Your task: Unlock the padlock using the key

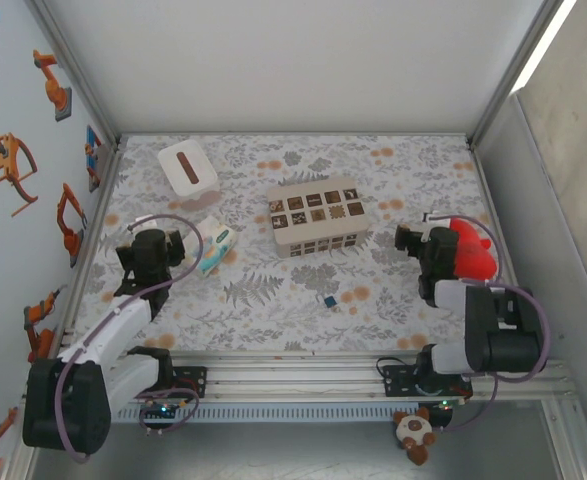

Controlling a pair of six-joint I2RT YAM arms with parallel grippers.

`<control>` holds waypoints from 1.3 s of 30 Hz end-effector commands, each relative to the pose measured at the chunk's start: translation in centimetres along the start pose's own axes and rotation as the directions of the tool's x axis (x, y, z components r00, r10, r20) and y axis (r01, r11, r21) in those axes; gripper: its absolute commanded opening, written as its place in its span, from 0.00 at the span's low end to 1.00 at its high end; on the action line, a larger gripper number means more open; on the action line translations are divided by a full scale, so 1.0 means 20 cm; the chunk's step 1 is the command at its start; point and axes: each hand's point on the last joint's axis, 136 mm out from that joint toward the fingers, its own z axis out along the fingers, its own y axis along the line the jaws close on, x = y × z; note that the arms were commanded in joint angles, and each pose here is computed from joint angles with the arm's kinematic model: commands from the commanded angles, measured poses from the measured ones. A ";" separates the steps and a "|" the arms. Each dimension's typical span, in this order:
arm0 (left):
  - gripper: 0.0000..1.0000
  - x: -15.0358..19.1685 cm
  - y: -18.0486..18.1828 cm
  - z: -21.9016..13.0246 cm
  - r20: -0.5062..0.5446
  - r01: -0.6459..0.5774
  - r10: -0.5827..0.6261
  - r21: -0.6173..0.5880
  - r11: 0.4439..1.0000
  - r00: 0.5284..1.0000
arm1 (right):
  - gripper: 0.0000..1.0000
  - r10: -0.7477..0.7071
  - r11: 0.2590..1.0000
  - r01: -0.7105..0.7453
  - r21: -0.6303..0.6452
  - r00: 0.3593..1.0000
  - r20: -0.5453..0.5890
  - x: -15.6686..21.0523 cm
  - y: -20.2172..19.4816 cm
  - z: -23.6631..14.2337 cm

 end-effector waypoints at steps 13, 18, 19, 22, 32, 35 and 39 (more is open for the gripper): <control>0.96 -0.05 -0.21 0.13 0.127 -0.089 0.065 0.195 0.977 0.990 | 0.99 -0.006 1.000 0.006 -0.012 0.998 0.062 -0.07 -0.01 0.09; 0.96 -0.09 -0.24 0.15 0.192 -0.083 0.035 0.250 0.965 0.981 | 0.99 -0.002 1.000 0.003 -0.014 0.998 0.055 -0.06 -0.01 0.10; 0.96 -0.09 -0.25 0.15 0.197 -0.080 0.027 0.268 0.960 0.980 | 0.99 -0.003 1.000 0.003 -0.014 0.998 0.055 -0.06 -0.01 0.10; 0.96 -0.07 -0.25 0.20 0.193 -0.045 -0.015 0.306 0.951 0.981 | 0.99 -0.002 1.000 0.003 -0.014 0.998 0.056 -0.07 -0.01 0.10; 0.96 -0.01 -0.25 0.38 0.089 -0.012 -0.011 0.256 0.966 0.996 | 0.99 0.000 1.000 0.001 -0.015 0.999 0.054 -0.07 -0.01 0.10; 0.96 -0.01 -0.24 0.38 0.085 0.000 -0.023 0.263 0.965 0.996 | 0.99 0.001 1.000 0.000 -0.018 0.999 0.053 -0.07 -0.01 0.10; 0.96 -0.01 -0.24 0.38 0.085 -0.001 -0.022 0.262 0.965 0.996 | 0.99 0.002 1.000 -0.001 -0.017 0.999 0.052 -0.07 -0.01 0.10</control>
